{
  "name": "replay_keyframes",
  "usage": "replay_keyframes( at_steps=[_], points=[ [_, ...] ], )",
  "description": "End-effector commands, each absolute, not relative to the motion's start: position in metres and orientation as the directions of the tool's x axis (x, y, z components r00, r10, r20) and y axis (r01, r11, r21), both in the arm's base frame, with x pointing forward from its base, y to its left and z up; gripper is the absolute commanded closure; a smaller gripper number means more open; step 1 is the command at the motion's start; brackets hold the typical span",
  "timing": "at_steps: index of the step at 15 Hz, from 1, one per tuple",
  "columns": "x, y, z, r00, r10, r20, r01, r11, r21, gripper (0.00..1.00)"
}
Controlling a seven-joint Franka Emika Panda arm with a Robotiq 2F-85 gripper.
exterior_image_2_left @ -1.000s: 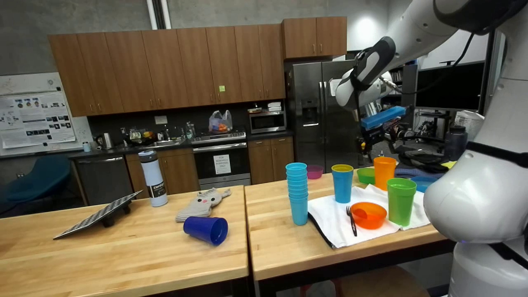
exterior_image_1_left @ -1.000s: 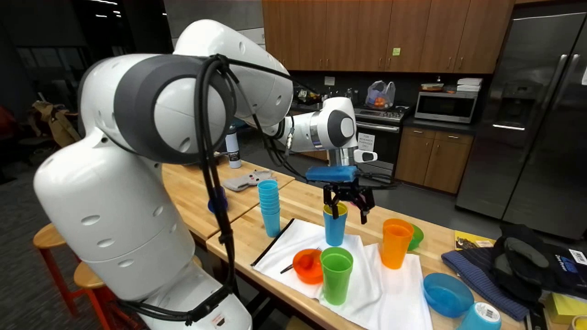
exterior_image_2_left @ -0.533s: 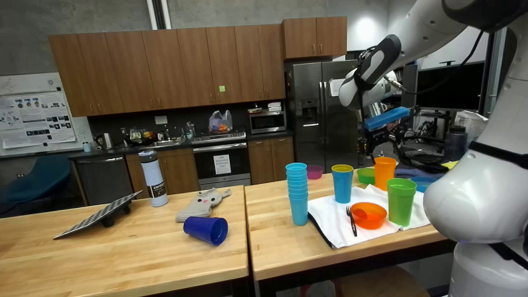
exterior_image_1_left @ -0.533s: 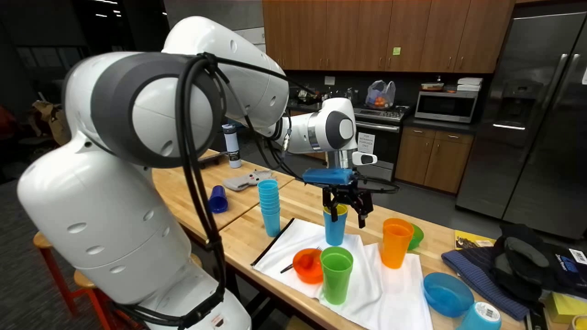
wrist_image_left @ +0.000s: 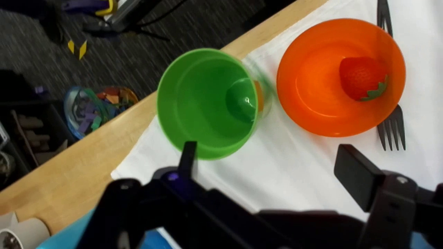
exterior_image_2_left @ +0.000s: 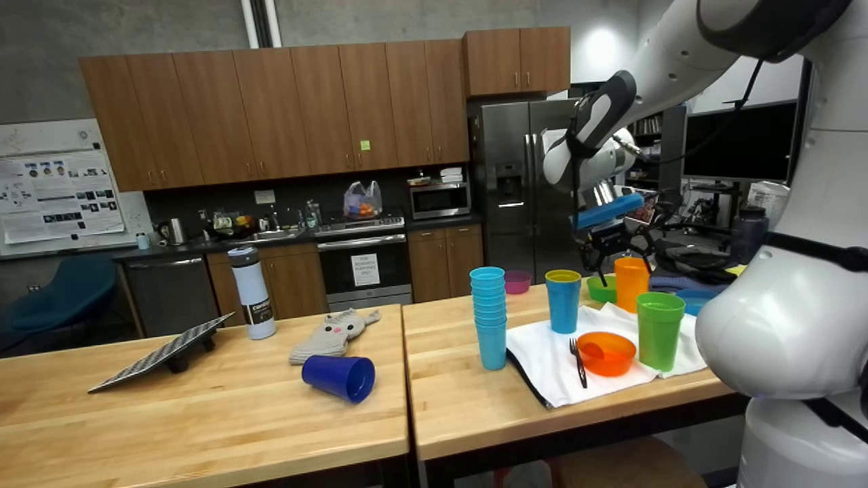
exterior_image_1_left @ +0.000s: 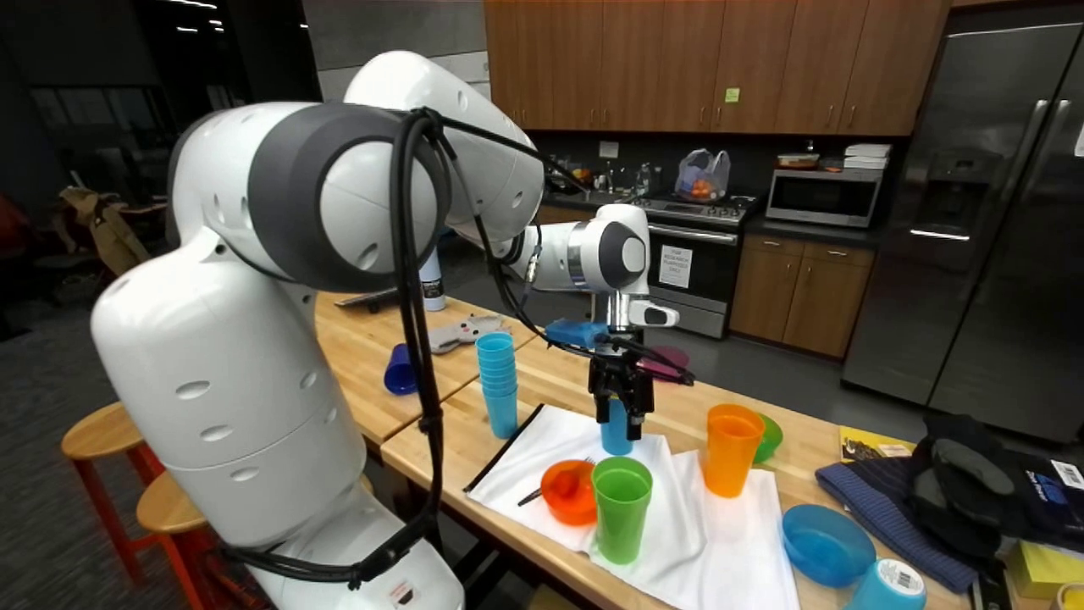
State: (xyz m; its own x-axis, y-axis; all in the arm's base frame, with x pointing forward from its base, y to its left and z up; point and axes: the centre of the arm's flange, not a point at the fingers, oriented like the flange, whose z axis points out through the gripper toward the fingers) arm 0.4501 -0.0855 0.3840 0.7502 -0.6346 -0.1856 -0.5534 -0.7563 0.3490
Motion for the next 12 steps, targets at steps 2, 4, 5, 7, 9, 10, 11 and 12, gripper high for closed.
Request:
replay_keyframes(
  at_steps=[2, 4, 5, 7, 9, 10, 11, 12],
  points=[
    [0.449, -0.086, 0.38, 0.627, -0.75, -0.212, -0.673, -0.658, 0.338, 0.0],
    [0.443, -0.084, 0.38, 0.59, -0.781, -0.203, -0.705, -0.621, 0.343, 0.0],
    [0.441, -0.086, 0.382, 0.577, -0.792, -0.2, -0.716, -0.608, 0.342, 0.0],
    [0.432, -0.083, 0.382, 0.56, -0.808, -0.181, -0.728, -0.585, 0.358, 0.0],
    [0.425, -0.083, 0.383, 0.558, -0.81, -0.181, -0.719, -0.58, 0.382, 0.0],
    [0.418, -0.08, 0.383, 0.554, -0.812, -0.183, -0.717, -0.577, 0.391, 0.0],
    [0.414, -0.082, 0.383, 0.549, -0.817, -0.179, -0.719, -0.57, 0.398, 0.0],
    [0.41, -0.084, 0.383, 0.544, -0.821, -0.173, -0.719, -0.563, 0.407, 0.0]
  ],
)
